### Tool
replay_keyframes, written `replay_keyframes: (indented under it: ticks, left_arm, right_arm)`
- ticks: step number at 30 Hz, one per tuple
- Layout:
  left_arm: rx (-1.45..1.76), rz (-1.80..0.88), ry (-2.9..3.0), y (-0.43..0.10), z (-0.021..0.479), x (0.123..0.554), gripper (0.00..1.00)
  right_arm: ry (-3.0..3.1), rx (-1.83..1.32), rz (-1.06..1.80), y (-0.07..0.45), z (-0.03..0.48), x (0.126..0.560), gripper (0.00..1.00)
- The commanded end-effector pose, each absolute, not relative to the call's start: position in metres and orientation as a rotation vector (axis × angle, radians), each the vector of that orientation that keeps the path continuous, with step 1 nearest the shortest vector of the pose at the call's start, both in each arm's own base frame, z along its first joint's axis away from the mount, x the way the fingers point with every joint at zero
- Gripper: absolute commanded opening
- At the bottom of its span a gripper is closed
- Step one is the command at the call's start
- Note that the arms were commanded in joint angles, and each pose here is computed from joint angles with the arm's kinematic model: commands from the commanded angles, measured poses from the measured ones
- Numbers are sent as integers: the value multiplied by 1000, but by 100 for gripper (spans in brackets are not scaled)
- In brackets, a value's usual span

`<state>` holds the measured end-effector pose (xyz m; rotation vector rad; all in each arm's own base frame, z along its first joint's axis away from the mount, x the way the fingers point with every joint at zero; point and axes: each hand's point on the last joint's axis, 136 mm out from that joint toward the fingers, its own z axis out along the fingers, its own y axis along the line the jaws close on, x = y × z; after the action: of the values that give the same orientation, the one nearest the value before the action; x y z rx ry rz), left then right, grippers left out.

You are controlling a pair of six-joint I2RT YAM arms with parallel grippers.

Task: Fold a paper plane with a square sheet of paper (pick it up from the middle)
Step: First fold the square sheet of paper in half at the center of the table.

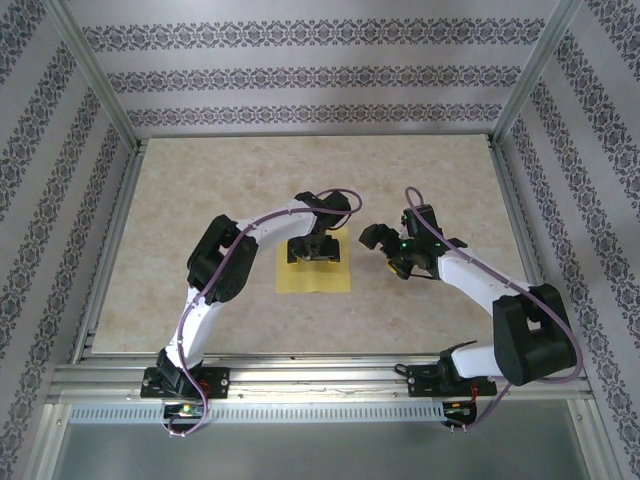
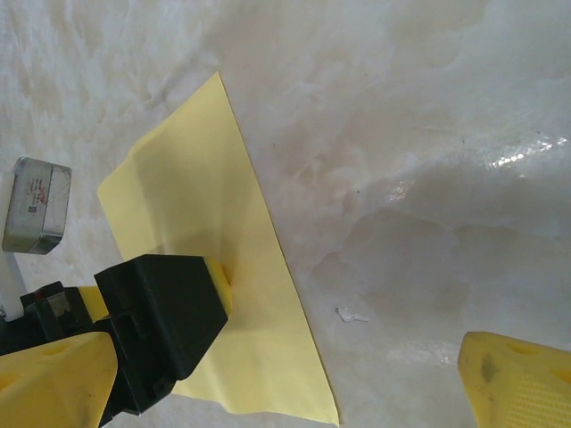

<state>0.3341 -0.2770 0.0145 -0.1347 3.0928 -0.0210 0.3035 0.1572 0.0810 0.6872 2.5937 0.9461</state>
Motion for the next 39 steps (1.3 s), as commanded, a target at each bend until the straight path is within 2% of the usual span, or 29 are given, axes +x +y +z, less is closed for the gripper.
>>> replay_keyframes:
  ticks: [1, 8, 11, 13, 16, 20, 22, 25, 29, 35, 39]
  left_arm:
    - [-130, 129, 3216, -262, -39, 300, 83]
    - [-104, 104, 3188, -265, -32, 306, 82]
    - [-72, 59, 3157, -270, -21, 314, 72]
    - [-59, 34, 3130, -274, -14, 320, 71]
    - [-24, -3, 3082, -280, 0, 330, 60]
    - [4, -83, 3019, -289, 19, 341, 54]
    - [22, -121, 2991, -292, 29, 346, 41]
    - [46, -183, 2948, -297, 43, 350, 36]
    - [96, -376, 2904, -310, 58, 354, 33]
    - [74, -943, 2700, -345, 113, 363, 36]
    - [27, -1231, 2602, -354, 137, 366, 39]
  right_arm:
    - [2582, 622, 977, 167, 90, 310, 98]
    - [2576, 623, 968, 167, 92, 310, 98]
    - [2573, 621, 967, 167, 93, 310, 98]
    - [2566, 625, 954, 165, 94, 310, 98]
    - [2549, 626, 935, 161, 97, 309, 98]
    - [2526, 639, 899, 154, 101, 309, 98]
    - [2517, 644, 880, 150, 102, 308, 98]
    - [2494, 660, 857, 144, 104, 307, 98]
    - [2462, 688, 829, 133, 106, 305, 98]
    - [2409, 755, 798, 106, 107, 302, 98]
    - [2359, 776, 815, 93, 113, 301, 98]
